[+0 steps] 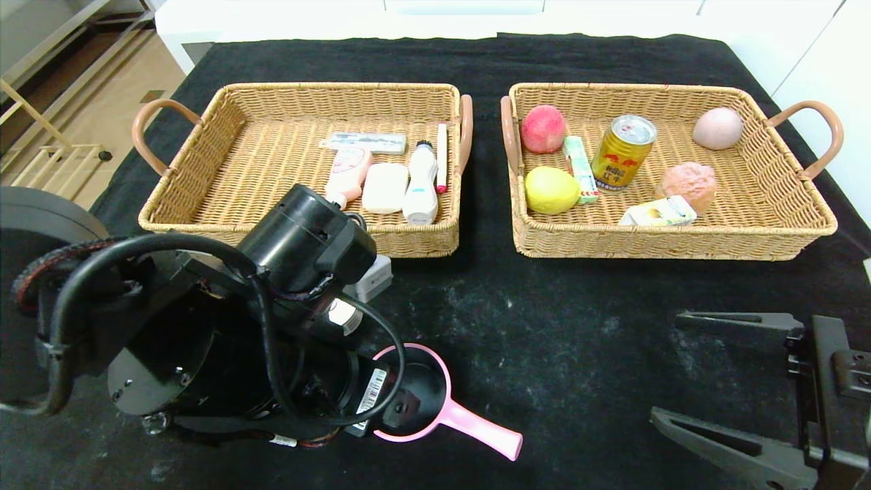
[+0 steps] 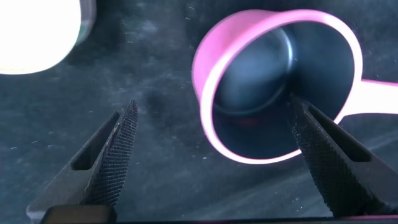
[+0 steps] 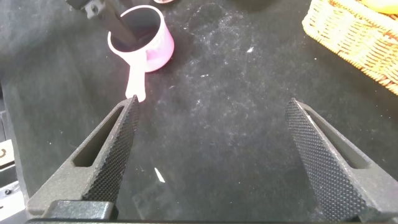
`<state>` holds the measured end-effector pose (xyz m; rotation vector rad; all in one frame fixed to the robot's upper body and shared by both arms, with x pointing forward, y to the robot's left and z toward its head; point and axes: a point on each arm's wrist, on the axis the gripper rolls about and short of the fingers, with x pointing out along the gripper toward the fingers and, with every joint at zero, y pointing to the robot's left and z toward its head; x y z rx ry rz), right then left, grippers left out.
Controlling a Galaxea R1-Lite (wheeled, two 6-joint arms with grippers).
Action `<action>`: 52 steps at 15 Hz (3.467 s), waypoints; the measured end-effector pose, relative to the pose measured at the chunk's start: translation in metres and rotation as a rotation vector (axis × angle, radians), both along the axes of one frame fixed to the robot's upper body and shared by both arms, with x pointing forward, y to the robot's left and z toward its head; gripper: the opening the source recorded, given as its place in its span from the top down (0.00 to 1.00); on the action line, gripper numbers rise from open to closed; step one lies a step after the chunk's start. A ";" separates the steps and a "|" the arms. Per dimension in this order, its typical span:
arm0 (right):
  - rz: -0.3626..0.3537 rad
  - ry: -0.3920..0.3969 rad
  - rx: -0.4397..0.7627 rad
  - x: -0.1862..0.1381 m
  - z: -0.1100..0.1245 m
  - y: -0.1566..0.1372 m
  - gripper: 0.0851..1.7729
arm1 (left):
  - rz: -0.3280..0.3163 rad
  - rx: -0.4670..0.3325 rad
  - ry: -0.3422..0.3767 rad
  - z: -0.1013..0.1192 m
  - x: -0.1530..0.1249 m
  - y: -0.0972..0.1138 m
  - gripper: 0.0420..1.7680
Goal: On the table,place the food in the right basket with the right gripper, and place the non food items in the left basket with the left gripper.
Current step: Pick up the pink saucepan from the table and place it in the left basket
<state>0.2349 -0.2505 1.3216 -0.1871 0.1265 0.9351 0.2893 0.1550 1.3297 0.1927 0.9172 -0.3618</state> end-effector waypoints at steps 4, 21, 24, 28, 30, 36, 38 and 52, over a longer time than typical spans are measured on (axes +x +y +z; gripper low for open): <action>0.000 -0.003 0.000 -0.001 0.000 0.000 0.04 | 0.008 0.011 0.028 -0.010 0.003 -0.007 0.03; 0.006 -0.002 -0.001 -0.001 0.000 0.001 0.04 | 0.008 0.030 0.046 -0.018 0.008 -0.013 0.93; 0.006 0.000 -0.001 -0.001 0.000 0.001 0.04 | 0.009 0.030 0.046 -0.018 0.008 -0.013 0.93; 0.006 0.002 -0.002 -0.001 -0.001 0.001 0.04 | 0.004 0.034 0.049 -0.020 0.008 -0.015 0.93; 0.006 0.002 -0.003 0.000 -0.001 0.001 0.04 | 0.003 0.037 0.053 -0.021 0.009 -0.016 0.93; 0.006 0.003 -0.003 0.000 -0.001 0.001 0.04 | 0.005 0.044 0.051 -0.021 0.008 -0.016 0.93; 0.007 0.003 -0.003 0.000 -0.001 0.001 0.04 | 0.003 0.036 0.048 -0.019 0.007 -0.015 0.93; 0.006 0.003 -0.003 0.000 -0.001 0.001 0.04 | 0.006 -0.205 -0.062 0.036 0.005 0.016 0.93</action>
